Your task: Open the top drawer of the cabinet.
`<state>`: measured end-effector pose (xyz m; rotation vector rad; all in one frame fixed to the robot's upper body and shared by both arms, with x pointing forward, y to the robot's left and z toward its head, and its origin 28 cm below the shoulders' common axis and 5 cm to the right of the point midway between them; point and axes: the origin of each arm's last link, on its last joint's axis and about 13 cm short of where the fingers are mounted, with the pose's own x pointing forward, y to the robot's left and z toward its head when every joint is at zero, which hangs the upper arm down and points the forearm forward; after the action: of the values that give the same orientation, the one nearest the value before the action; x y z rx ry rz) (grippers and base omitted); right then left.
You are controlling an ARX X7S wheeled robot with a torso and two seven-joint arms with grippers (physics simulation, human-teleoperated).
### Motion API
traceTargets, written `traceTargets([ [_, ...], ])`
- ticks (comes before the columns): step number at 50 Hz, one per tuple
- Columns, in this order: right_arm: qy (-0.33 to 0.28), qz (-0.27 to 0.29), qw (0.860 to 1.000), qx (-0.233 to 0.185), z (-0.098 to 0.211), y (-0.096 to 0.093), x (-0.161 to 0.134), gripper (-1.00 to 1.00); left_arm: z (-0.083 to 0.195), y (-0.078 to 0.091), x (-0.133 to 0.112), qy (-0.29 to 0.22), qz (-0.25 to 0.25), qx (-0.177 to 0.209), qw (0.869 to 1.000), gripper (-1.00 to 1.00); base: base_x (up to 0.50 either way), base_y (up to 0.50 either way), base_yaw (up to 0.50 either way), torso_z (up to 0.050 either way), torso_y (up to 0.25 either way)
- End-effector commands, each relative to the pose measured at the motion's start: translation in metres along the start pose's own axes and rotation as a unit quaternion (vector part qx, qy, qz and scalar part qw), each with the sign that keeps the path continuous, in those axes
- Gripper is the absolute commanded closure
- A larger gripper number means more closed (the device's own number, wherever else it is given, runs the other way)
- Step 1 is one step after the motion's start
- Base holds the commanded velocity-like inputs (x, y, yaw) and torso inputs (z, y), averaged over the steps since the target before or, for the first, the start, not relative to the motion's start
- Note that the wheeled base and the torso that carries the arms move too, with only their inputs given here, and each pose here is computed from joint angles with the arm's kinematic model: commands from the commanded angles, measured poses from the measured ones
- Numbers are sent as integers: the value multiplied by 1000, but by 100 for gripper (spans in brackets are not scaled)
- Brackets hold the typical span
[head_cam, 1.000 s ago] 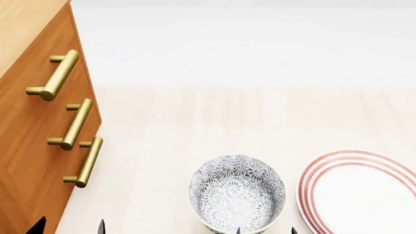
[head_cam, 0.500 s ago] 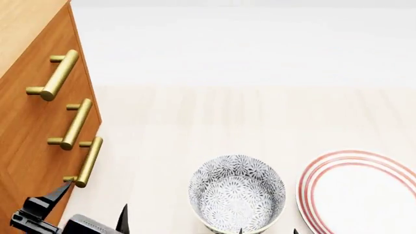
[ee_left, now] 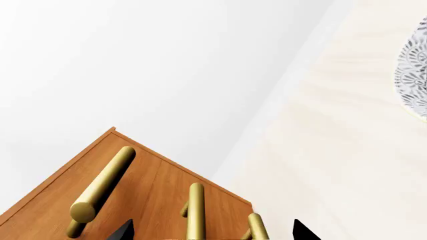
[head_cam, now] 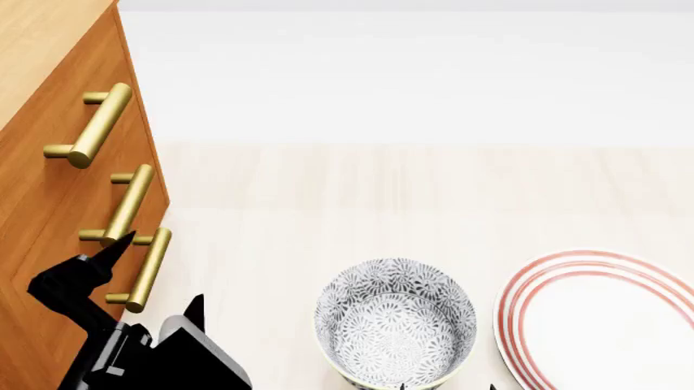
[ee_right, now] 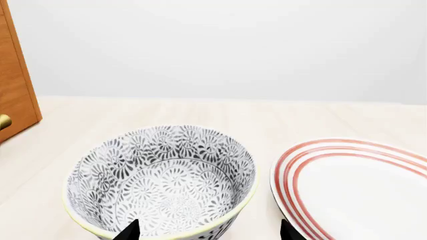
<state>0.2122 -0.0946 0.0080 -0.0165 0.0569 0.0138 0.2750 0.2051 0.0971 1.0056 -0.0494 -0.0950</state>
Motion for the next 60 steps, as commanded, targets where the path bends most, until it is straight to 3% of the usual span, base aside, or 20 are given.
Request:
traceTargets([
  [1, 3, 1, 1000, -1, -1, 0, 0, -100, 7, 17, 6, -6, 25, 86, 996, -100, 0, 0, 0, 0, 0],
  [5, 4, 1, 1000, -1, -2, 0, 0, -100, 8, 21, 4, -13, 22, 99, 995, -100, 0, 0, 0, 0, 0],
  [11, 5, 1, 1000, -2, -2, 0, 0, -100, 7, 25, 4, -25, -2, 158, 987, -100, 0, 0, 0, 0, 0],
  [14, 5, 1, 1000, -2, -2, 0, -1, -100, 7, 28, 4, -26, -1, 169, 985, -100, 0, 0, 0, 0, 0],
  [37, 9, 3, 1000, -3, -3, 1, -1, -100, 14, 69, 11, -14, 54, 187, 981, -100, 0, 0, 0, 0, 0],
  [60, 13, 0, 1000, 0, -4, 1, 1, -100, 17, 86, 22, -11, 49, 225, 973, -100, 0, 0, 0, 0, 0],
])
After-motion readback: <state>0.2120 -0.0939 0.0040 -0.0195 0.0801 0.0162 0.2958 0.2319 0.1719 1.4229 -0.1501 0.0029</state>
